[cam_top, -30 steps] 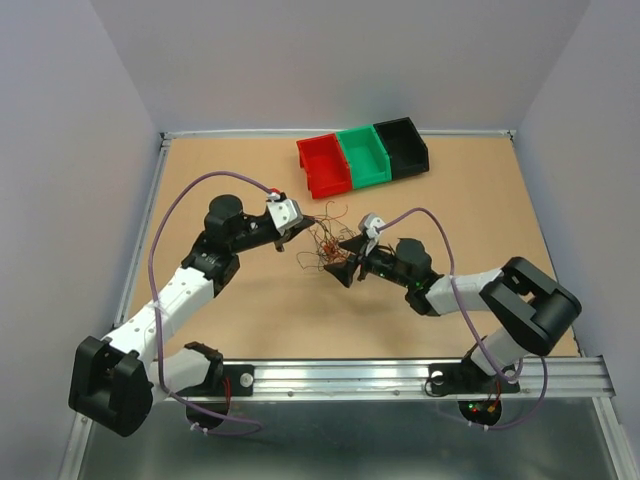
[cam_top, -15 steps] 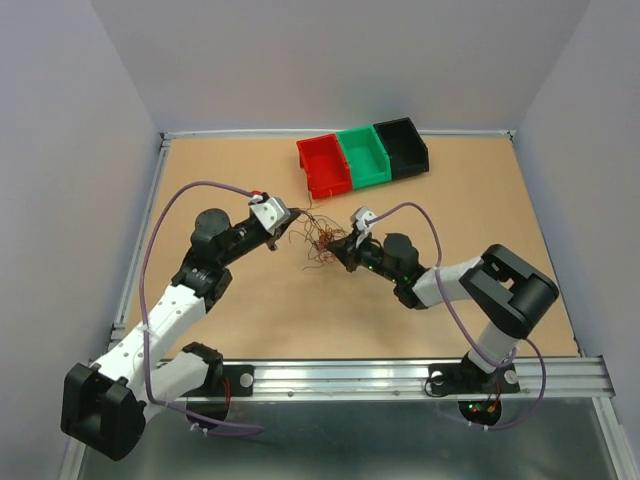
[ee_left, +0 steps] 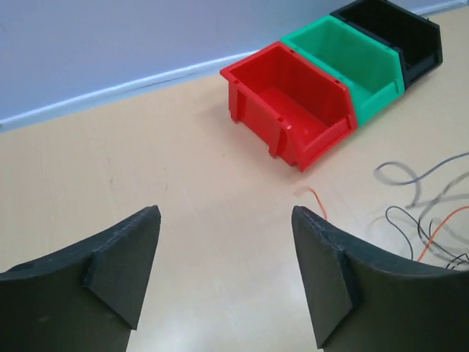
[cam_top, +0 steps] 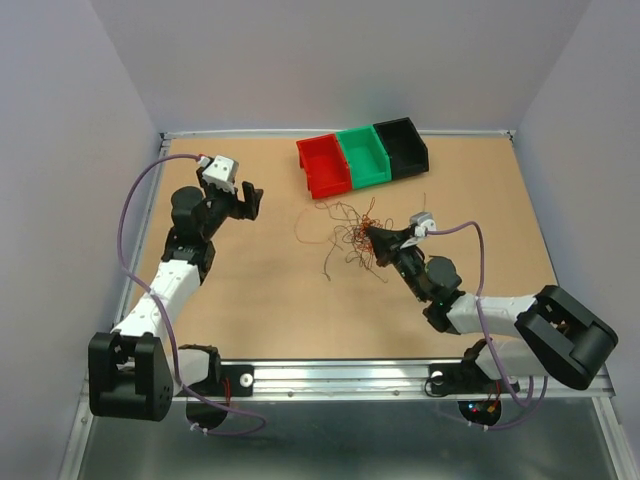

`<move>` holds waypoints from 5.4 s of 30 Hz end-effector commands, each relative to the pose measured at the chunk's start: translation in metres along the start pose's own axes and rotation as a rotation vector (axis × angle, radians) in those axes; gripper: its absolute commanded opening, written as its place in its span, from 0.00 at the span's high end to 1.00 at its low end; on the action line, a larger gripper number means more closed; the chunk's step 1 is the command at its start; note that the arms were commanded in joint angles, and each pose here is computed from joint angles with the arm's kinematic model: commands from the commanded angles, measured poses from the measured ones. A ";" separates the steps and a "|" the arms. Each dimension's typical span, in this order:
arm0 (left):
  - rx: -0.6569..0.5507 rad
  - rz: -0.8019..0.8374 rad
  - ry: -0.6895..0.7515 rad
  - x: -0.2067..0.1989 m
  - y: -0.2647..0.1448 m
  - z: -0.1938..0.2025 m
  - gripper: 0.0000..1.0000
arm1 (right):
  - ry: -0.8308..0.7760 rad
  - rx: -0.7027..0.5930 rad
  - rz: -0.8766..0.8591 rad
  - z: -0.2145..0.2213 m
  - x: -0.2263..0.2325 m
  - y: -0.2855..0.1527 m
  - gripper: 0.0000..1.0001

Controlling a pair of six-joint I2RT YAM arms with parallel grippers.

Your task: Untangle the cables

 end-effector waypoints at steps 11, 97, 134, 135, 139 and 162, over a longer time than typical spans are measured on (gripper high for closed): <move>-0.242 0.533 0.252 -0.099 -0.005 -0.046 0.11 | 0.039 0.038 -0.135 0.004 0.022 0.012 1.00; -0.153 -0.668 -0.233 0.128 -0.043 -0.031 1.00 | 0.314 -0.778 1.065 -0.102 -0.120 -0.184 0.99; -0.299 -0.096 -0.218 0.087 -0.035 -0.046 1.00 | 0.163 -0.462 0.661 -0.103 -0.080 -0.143 0.11; -0.309 -0.027 -0.173 0.070 -0.030 -0.052 1.00 | 0.116 -0.415 0.614 -0.099 -0.075 -0.136 0.10; -0.339 0.114 -0.061 0.029 -0.027 -0.062 1.00 | 0.023 -0.256 0.380 -0.083 -0.047 -0.108 0.04; -0.345 0.670 0.357 -0.156 -0.034 -0.048 0.96 | -0.025 0.216 -0.443 0.002 0.067 -0.022 0.21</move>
Point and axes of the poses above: each gripper's point midway between its finger pads, its own y axis out along the fingers, its own x axis along the line the jaws close on, z = x × y, the point moved 4 cm from there along -y, back along the fingers, and after that the axes turned 14 degrees about y, right-handed, at the moved point
